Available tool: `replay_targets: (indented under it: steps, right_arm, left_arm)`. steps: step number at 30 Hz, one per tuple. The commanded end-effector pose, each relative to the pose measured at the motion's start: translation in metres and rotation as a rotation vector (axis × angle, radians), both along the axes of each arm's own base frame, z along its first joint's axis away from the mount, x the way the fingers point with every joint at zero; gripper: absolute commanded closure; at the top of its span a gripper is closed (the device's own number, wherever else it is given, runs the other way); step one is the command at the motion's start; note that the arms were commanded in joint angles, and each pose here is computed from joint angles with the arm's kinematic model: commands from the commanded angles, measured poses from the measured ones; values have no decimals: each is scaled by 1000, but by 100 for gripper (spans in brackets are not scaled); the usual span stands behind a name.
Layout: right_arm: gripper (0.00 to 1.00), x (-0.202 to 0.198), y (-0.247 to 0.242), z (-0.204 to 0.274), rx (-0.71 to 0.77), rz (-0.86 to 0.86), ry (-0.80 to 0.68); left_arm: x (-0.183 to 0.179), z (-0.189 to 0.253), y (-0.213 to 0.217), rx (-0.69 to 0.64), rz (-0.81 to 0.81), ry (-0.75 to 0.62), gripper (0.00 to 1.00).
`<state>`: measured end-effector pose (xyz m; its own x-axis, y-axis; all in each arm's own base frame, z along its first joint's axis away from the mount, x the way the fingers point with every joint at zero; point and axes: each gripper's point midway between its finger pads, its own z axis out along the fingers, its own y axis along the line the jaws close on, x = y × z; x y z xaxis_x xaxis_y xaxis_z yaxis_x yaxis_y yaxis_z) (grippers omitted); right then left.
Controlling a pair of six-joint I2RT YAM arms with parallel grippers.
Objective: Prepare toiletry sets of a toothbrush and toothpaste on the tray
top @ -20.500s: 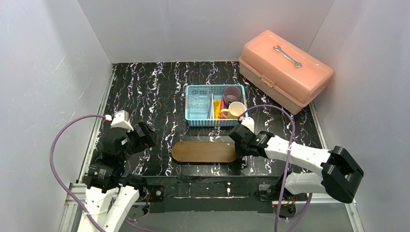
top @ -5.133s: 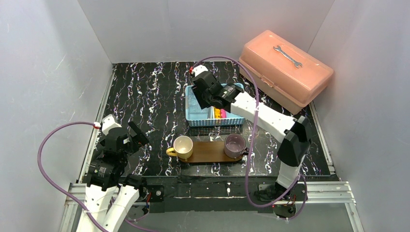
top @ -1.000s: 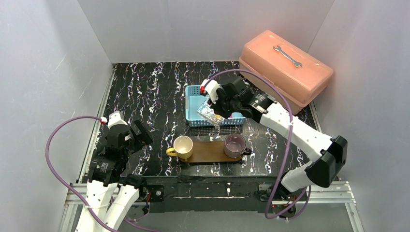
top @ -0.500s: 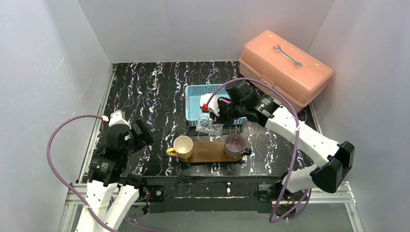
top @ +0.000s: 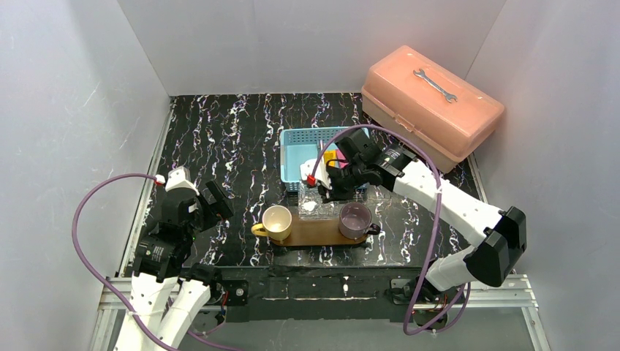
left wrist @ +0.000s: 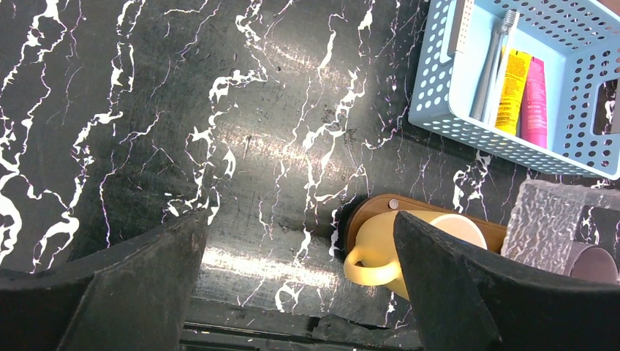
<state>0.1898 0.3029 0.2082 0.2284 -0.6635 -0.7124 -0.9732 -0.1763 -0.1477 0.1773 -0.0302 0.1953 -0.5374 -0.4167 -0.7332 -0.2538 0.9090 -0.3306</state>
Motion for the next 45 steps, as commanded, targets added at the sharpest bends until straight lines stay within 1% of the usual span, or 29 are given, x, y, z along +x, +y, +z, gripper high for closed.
replay_targets:
  steps: [1,7,13,20,25,45]
  right_arm:
    - [99,-8,5,-8,23,58,20]
    - [99,-11,9,-25,-1,51,44]
    - [99,-12,17,-38,5,24,35]
    - [99,-13,22,-54,-27,2,36]
    - [97,-14,23,-62,-48,-3,46]
    - [93,-36,10,-87,-136,31,120]
  left_arm:
    - [-1,-2,0,12,-12,-3,2]
    - [-1,-2,0,12,-12,-4,2]
    - [-1,-3,0,12,-12,-3,2]
    - [0,-3,0,14,-13,-1,2]
    - [0,-3,0,13,-12,-1,2]
    - [0,-3,0,13,-12,0,2]
